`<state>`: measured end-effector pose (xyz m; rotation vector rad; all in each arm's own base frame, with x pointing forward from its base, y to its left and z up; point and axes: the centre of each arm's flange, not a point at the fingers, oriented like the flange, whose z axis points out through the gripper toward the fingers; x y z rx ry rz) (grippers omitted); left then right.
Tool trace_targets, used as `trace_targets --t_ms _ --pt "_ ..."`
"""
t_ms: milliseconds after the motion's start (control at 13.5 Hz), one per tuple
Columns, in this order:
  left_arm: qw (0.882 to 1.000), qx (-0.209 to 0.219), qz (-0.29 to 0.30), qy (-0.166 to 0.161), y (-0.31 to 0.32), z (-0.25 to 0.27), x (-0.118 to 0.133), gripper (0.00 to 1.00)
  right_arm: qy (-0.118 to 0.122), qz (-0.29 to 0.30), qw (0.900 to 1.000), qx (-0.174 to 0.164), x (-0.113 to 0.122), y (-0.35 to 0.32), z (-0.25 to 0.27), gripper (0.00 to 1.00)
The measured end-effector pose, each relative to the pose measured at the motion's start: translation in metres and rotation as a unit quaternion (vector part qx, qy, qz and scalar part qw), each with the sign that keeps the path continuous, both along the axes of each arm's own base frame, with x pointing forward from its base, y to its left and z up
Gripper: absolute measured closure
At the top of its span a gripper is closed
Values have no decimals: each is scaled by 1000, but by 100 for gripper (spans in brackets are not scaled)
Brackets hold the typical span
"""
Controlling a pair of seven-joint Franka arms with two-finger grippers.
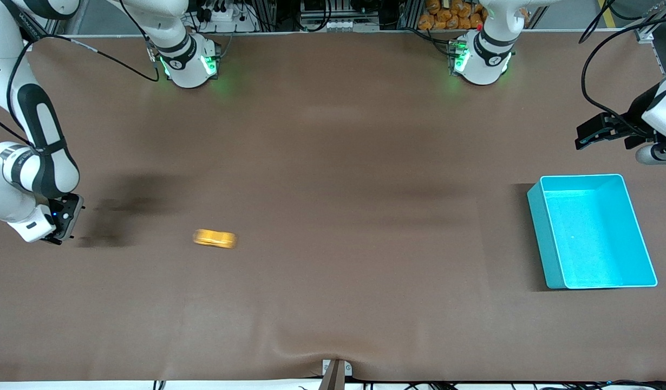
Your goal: Wind and store yellow beetle car
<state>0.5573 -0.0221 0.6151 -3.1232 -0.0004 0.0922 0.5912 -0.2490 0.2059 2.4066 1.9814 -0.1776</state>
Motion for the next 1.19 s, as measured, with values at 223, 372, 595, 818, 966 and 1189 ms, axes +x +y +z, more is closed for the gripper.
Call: trace_targets --t_ms 223,372,595,818,966,1189 --pt "1000 0 0 0 0 0 0 0 0 -1 1000 3 0 1 -1 0" --pt "1000 0 0 0 0 0 0 0 1 -2 1000 4 0 1 -1 0" --pt "1000 0 0 0 0 0 0 0 0 -4 1000 6 -1 -1 -1 0" --pt "1000 0 0 0 0 0 0 0 -14 1 1000 6 17 1 22 0" --pt "1000 0 0 0 0 0 0 0 -18 4 1000 7 35 3 50 0" --pt "1000 1 4 2 4 -3 1 0 -39 -4 999 12 55 1 86 0"
